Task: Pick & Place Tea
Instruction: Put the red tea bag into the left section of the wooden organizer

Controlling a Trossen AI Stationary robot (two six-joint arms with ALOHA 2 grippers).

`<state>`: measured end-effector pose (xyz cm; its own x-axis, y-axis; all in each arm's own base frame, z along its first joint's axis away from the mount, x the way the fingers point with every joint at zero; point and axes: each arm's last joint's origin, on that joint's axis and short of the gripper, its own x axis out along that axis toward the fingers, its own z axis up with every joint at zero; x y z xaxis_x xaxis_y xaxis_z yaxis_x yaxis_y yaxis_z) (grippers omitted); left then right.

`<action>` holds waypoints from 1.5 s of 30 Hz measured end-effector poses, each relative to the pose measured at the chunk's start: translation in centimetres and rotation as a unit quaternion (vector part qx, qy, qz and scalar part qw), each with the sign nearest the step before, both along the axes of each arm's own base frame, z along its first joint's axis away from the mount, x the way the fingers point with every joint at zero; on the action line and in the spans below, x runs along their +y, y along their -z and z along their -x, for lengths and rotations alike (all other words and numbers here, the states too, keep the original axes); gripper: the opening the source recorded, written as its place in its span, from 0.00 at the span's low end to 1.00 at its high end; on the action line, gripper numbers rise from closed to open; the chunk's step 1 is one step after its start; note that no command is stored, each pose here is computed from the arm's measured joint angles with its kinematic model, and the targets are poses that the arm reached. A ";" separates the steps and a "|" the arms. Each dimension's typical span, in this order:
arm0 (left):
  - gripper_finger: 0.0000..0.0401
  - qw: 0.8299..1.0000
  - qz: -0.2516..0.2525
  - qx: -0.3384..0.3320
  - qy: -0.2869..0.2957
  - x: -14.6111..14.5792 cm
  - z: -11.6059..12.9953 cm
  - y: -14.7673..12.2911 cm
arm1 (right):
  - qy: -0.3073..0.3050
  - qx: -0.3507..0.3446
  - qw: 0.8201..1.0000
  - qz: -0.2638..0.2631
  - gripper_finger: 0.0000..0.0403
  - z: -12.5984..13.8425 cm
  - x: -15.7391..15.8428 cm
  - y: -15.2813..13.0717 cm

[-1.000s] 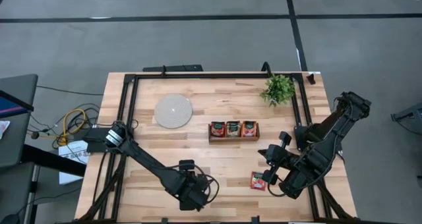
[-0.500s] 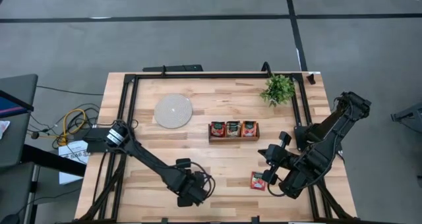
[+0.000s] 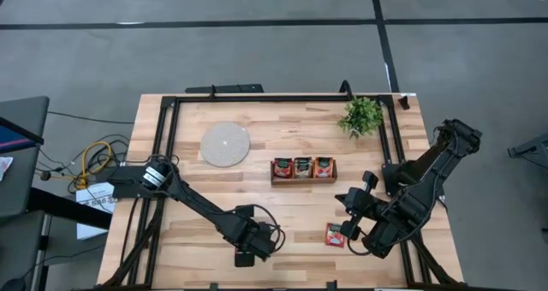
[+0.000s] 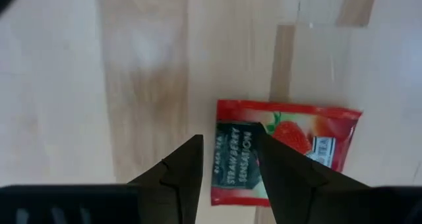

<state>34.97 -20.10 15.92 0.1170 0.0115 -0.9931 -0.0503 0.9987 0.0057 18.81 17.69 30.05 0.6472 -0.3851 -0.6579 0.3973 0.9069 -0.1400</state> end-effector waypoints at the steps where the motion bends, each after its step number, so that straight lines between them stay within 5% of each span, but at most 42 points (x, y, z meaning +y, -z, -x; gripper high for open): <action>1: 0.34 1.000 0.002 0.003 0.002 0.0 0.0 0.2 | 0.000 0.000 1.000 0.000 0.00 0.0 0.0 0.0; 10: 0.31 1.000 0.020 0.021 0.005 0.1 0.6 2.0 | 0.000 -0.002 1.000 -0.001 0.00 0.0 0.0 0.0; 20: 0.03 0.999 0.029 0.019 -0.005 0.1 0.5 2.0 | 0.000 -0.003 1.000 -0.001 0.00 0.0 0.0 0.0; 25: 0.00 1.000 0.020 0.020 -0.011 0.1 0.5 1.9 | 0.000 -0.006 1.000 -0.004 0.00 -0.1 0.1 -0.1; 35: 0.00 0.986 -0.157 -0.049 -0.030 0.5 -0.5 -1.7 | 0.000 -0.008 1.000 -0.005 0.00 -0.1 0.1 -0.1; 45: 0.00 0.912 -0.363 -0.185 -0.042 3.6 -3.6 -6.1 | 0.000 -0.009 1.000 -0.006 0.00 -0.1 0.1 -0.1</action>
